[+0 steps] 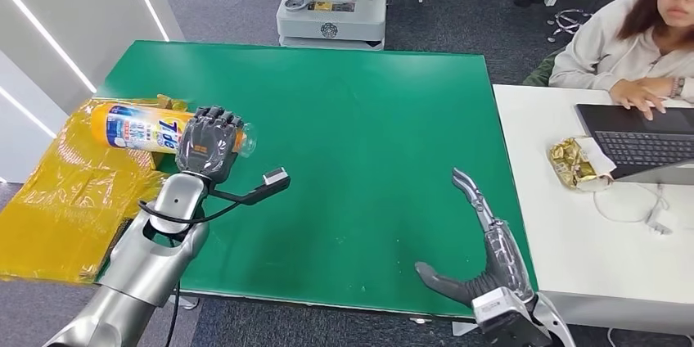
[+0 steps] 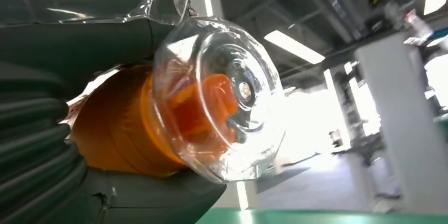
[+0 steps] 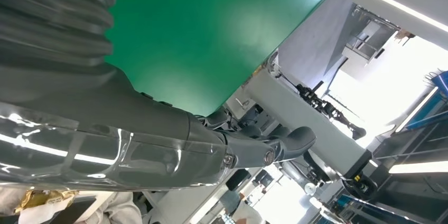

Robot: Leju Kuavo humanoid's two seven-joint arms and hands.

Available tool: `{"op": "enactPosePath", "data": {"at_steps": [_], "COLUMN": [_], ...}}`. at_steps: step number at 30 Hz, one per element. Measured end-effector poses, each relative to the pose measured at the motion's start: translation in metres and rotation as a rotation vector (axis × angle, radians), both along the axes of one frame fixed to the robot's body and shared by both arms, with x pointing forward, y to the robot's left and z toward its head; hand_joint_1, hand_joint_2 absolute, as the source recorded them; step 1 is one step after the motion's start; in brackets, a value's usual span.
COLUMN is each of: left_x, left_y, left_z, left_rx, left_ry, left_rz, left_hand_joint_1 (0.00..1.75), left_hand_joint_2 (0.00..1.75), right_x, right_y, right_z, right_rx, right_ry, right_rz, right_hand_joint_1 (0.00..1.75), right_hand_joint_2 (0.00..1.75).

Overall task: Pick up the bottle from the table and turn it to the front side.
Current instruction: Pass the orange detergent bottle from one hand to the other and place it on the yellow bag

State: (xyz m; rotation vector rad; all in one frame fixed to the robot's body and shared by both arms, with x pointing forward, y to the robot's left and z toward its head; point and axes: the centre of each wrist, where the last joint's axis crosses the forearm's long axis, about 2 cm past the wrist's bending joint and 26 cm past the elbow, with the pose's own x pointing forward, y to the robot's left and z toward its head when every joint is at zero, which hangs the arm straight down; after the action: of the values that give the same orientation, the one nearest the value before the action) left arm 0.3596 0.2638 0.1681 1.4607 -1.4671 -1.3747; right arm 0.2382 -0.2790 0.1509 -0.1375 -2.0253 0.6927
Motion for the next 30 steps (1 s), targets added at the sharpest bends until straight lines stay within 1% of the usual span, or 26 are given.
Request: {"op": "enactPosePath", "data": {"at_steps": [5,9,13,17,21,24,30], "left_x": [0.0,-0.001,-0.003,-0.004,-0.006,-0.007,-0.008], "left_y": [0.017,0.026,0.034,0.038,0.043,0.045,0.049], "left_z": [-0.019,-0.034,-0.05,-0.06,-0.068,-0.074,-0.079], "left_rx": [0.043,0.082,0.114,0.129,0.142,0.143,0.14], "left_ry": [0.099,0.177,0.254,0.296,0.355,0.39,0.417], "left_rz": [0.138,0.184,0.164,0.144,0.058,0.015,0.015], "left_hand_joint_1": [1.75,1.75,1.75,1.75,1.75,1.75,1.75], "left_hand_joint_2": [1.75,1.75,1.75,1.75,1.75,1.75,1.75], "right_x": [-0.001,-0.002,-0.002,-0.001,0.001,0.004,0.006], "right_y": [0.002,0.004,0.005,0.004,0.004,0.004,0.004], "right_z": [-0.002,-0.004,-0.005,-0.007,-0.008,-0.007,-0.007], "right_rx": [-0.005,-0.001,0.0,-0.001,-0.003,-0.004,-0.005], "right_ry": [0.009,0.017,0.021,0.026,0.022,0.018,0.017], "right_rz": [0.008,0.01,0.011,0.012,0.016,0.017,0.016], "right_hand_joint_1": [0.0,0.0,0.0,0.0,0.0,0.0,0.0], "right_hand_joint_2": [1.75,1.75,1.75,1.75,1.75,1.75,1.75]}}
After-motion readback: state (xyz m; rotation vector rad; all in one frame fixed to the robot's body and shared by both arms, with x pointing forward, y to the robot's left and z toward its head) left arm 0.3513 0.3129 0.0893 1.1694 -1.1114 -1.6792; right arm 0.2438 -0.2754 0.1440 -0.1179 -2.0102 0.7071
